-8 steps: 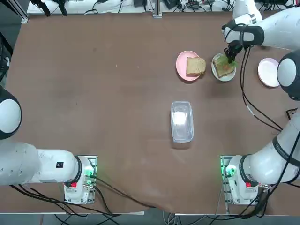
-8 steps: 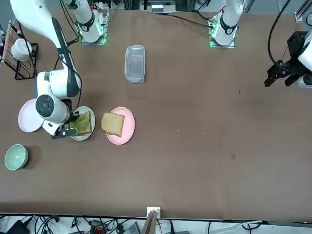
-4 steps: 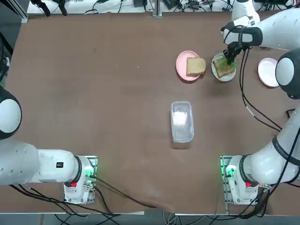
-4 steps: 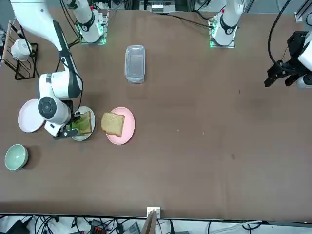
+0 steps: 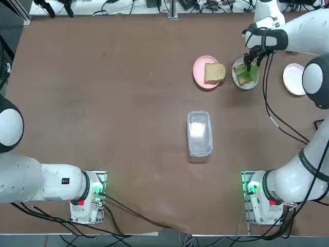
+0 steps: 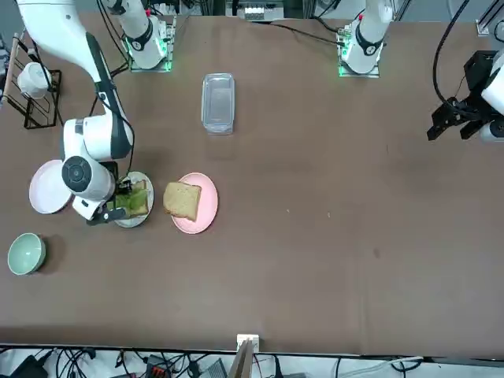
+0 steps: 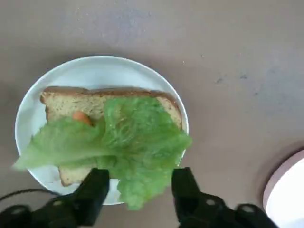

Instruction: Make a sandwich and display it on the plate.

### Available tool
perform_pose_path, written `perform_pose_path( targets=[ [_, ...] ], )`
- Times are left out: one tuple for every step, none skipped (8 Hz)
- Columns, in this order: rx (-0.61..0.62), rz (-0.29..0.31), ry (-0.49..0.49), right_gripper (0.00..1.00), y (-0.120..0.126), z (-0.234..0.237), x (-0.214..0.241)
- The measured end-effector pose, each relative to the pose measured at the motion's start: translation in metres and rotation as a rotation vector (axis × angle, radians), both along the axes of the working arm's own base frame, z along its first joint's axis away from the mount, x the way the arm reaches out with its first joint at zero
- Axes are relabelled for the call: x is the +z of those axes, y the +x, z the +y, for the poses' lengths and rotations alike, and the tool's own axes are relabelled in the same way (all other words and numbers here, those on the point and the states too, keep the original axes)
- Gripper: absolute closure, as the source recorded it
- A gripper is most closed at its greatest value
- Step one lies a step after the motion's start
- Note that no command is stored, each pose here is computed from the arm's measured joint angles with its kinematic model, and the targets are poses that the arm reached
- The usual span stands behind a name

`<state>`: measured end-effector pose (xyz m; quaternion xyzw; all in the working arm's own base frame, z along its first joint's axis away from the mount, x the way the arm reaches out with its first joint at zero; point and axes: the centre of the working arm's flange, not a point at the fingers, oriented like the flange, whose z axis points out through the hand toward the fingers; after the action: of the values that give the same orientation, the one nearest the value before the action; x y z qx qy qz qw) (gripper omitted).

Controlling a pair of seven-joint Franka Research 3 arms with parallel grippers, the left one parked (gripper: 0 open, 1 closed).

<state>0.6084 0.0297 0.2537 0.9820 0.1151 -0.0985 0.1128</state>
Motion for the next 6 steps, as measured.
perform_pose_path(
  targets=[
    [-0.004, -0.017, 0.0, 0.0, 0.003, -0.004, 0.01],
    [-0.011, -0.041, 0.0, 0.0, 0.008, -0.008, 0.026],
    [-0.02, -0.057, -0.003, 0.0, 0.014, -0.011, 0.047],
    [-0.035, -0.067, -0.001, 0.0, 0.021, -0.01, 0.07],
    [-0.063, -0.081, 0.028, 0.0, 0.03, -0.007, 0.094],
    [-0.098, -0.097, 0.085, 0.0, 0.036, 0.0, 0.113]
  ],
)
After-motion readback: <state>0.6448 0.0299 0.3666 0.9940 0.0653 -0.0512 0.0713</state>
